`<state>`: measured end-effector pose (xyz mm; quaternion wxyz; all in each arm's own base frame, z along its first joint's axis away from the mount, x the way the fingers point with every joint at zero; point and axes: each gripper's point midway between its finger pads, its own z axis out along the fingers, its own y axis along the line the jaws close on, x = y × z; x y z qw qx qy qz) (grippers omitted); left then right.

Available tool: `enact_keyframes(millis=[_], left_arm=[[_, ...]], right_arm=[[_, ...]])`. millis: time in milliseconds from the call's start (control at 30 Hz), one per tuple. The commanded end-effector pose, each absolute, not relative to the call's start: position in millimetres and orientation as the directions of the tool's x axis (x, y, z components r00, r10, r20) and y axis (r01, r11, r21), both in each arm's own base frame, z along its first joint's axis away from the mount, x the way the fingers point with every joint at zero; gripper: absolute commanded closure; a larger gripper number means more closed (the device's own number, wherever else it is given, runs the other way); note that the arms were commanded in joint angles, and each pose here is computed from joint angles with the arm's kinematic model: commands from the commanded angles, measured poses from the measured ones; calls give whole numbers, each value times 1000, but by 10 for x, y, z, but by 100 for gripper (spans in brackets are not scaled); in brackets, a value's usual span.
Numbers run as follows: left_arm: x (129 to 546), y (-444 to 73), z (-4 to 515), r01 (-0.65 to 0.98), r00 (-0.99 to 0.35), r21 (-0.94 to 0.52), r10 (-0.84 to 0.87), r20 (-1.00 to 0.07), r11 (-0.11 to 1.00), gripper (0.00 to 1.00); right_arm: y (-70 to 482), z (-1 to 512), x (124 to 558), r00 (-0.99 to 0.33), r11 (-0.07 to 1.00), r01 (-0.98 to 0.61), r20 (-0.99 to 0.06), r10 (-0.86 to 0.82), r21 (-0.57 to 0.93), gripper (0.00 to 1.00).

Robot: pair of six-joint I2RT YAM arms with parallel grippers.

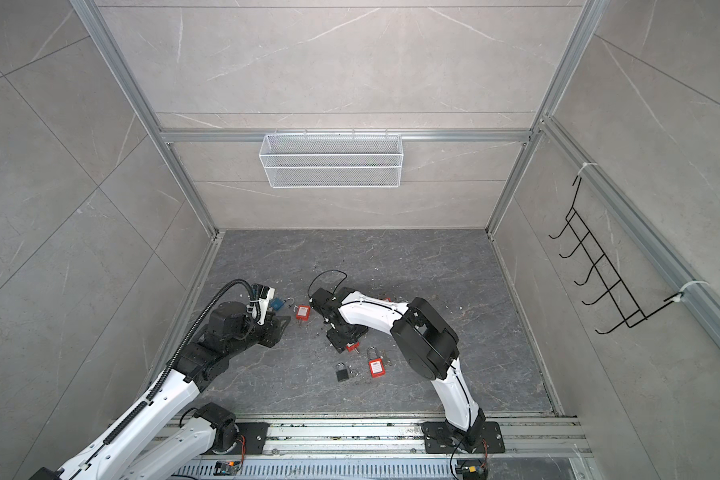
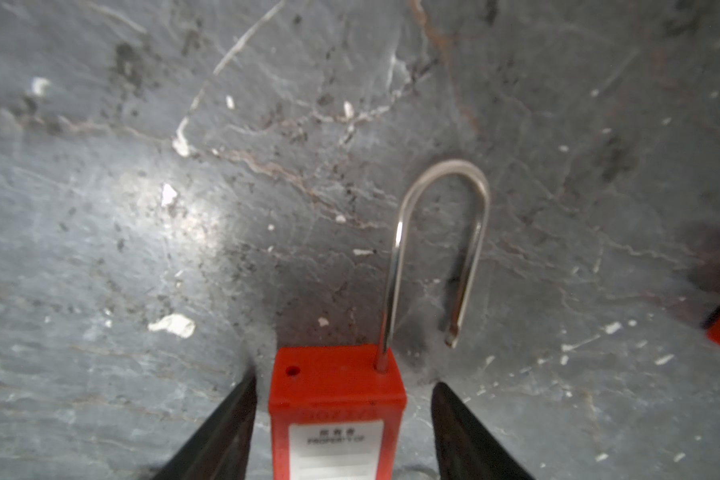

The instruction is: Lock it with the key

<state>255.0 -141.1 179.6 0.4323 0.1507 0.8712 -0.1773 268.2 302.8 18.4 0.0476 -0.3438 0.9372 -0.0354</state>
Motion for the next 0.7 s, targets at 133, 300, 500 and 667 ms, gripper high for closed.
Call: enact_keyframes(millis=[133,300,500,667], left_arm=[[2618,-1484,2034,444,-544,-191,94,-834,876,48],[2610,-1516,2049,466,-540,-187,111,-834,865,48],[2580,-1539,2050,489,-532,-181,127,-837,853,48],[2553,-1574,2068,528,-508,-161,158,-846,834,48]], right_arm=[[2997,168,2600,-770,773,-631,-61,-635,-71,37],[2992,160,2578,-779,780,-624,-45,-626,-52,46],[2992,226,2579,-771,773,-632,-60,-634,-51,54],[3003,428,2623,-745,752,-656,-113,-658,-58,58]])
